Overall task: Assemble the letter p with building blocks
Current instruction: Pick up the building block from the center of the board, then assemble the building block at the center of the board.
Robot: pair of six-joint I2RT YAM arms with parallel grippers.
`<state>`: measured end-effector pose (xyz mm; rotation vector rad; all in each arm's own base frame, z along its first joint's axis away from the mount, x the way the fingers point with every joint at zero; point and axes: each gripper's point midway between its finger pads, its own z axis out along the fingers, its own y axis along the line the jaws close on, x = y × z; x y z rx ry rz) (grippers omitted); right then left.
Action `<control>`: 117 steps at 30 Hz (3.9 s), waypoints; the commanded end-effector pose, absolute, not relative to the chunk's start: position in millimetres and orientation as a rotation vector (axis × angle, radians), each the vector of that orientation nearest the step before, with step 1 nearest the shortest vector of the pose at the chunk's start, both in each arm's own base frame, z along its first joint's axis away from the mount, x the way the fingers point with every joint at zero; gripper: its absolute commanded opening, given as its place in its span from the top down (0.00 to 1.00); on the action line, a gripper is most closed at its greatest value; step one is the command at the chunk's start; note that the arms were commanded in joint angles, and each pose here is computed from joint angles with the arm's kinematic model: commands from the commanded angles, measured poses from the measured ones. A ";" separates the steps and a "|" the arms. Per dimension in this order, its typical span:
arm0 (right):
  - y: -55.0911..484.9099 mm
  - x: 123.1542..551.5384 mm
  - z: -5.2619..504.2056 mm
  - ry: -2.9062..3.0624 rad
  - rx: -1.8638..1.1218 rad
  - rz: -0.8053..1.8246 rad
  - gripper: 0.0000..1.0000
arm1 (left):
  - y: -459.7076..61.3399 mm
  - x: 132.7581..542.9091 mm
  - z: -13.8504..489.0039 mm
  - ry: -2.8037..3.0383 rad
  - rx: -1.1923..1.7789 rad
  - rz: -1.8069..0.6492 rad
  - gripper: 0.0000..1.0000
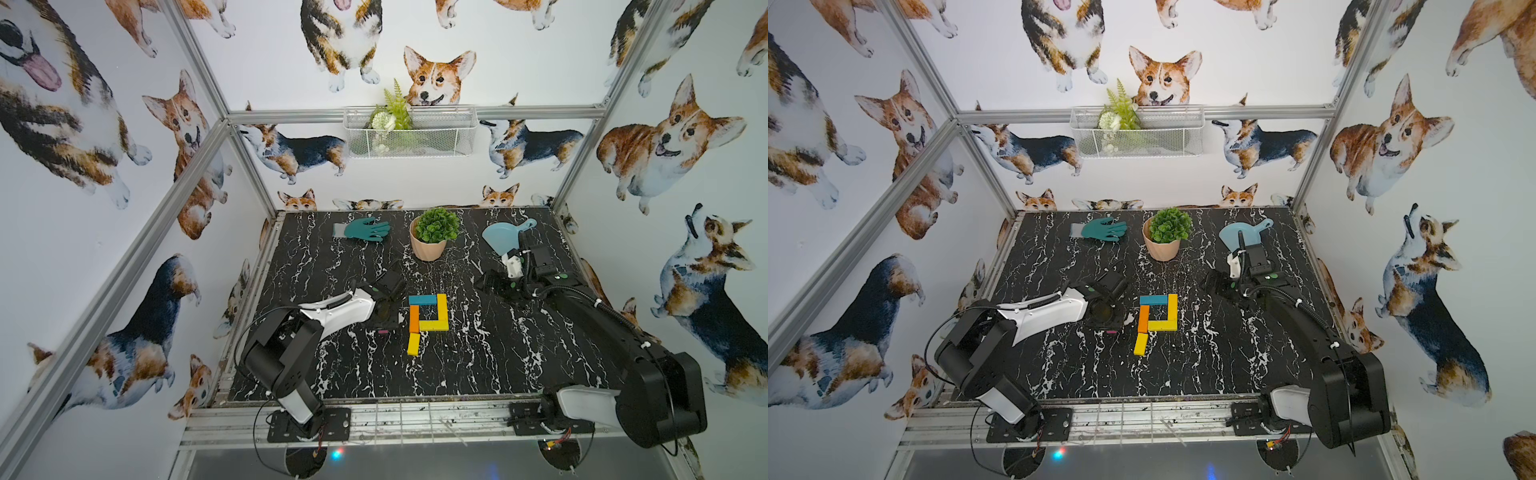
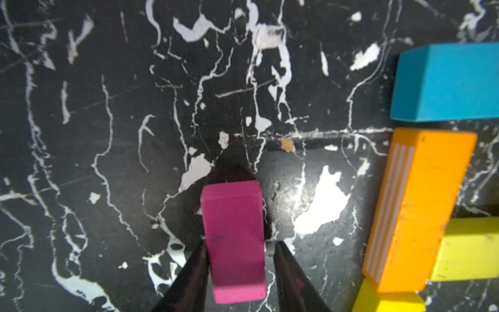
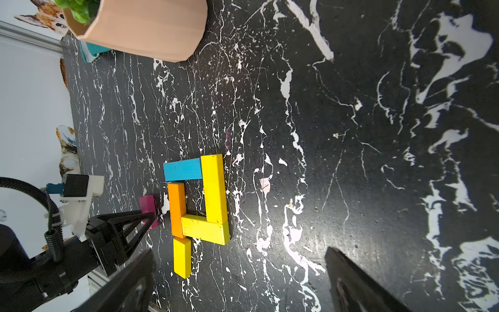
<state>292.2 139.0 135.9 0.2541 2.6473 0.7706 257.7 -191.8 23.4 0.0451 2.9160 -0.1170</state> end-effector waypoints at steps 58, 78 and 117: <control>146.1 294.7 140.4 2.617 0.233 0.835 0.00 | -250.3 120.5 35.0 2.954 0.275 -0.197 0.71; 144.7 289.4 142.3 2.613 0.236 0.836 0.00 | -263.7 112.0 20.8 2.969 0.323 -0.196 0.70; 144.8 287.6 141.4 2.619 0.233 0.839 0.00 | -264.4 123.3 20.2 2.968 0.288 -0.116 0.70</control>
